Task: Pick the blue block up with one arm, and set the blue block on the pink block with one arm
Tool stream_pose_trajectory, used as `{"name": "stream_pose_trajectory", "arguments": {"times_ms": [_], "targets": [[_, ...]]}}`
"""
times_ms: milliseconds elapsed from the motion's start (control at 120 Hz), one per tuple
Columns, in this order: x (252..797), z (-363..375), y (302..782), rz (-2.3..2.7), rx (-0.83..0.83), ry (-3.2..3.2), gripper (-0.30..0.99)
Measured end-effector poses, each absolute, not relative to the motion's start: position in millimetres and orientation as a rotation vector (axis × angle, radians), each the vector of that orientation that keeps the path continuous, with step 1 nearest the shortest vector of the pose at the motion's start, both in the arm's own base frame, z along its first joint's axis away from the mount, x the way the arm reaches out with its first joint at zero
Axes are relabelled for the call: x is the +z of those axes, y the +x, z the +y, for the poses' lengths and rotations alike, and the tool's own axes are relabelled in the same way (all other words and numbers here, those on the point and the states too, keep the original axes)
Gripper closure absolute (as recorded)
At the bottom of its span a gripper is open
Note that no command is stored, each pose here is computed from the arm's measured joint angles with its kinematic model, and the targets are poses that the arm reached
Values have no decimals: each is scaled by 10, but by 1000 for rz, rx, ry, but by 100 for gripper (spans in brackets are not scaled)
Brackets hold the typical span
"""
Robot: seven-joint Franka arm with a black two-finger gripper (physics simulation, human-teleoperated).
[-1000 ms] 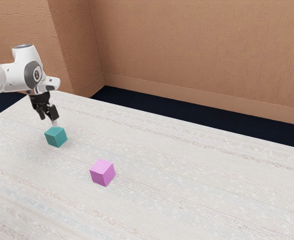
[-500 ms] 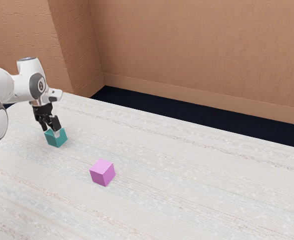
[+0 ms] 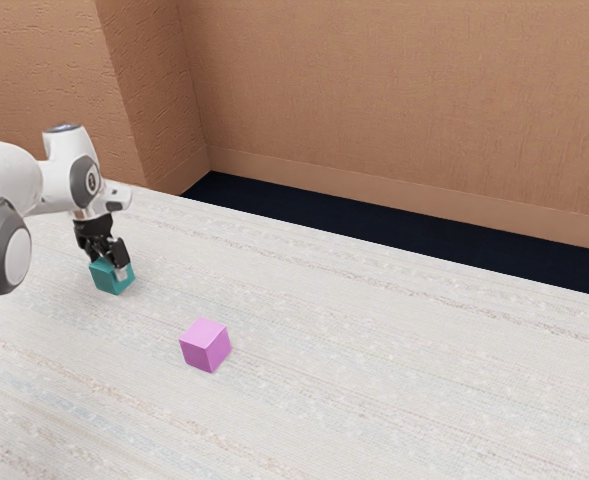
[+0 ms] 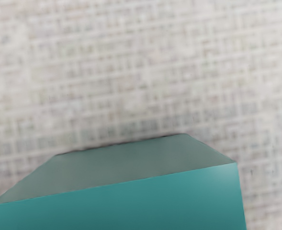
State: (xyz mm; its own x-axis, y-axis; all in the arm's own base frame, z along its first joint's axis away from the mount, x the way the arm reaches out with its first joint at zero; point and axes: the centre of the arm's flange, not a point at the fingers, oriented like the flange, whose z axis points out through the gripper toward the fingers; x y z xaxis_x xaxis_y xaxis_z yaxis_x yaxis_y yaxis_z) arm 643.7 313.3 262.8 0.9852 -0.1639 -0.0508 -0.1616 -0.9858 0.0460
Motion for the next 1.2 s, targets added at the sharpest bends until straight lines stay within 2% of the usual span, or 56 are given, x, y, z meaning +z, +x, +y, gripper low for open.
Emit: {"name": "stream_pose_trajectory", "arguments": {"times_ms": [183, 383, 567, 742, 883, 1200], "targets": [[2573, 3108, 6466, -239, -82, 3086, 1], [2570, 3086, 6480, -241, -79, 3087, 23], [2590, 3086, 6483, -240, -74, 3091, 27], [3090, 3038, 6510, -249, 21, 3103, 28], [3476, 2821, 6471, -268, 67, 3085, 29], [3735, 1612, 6119, -416, -57, 3064, 29]]}}
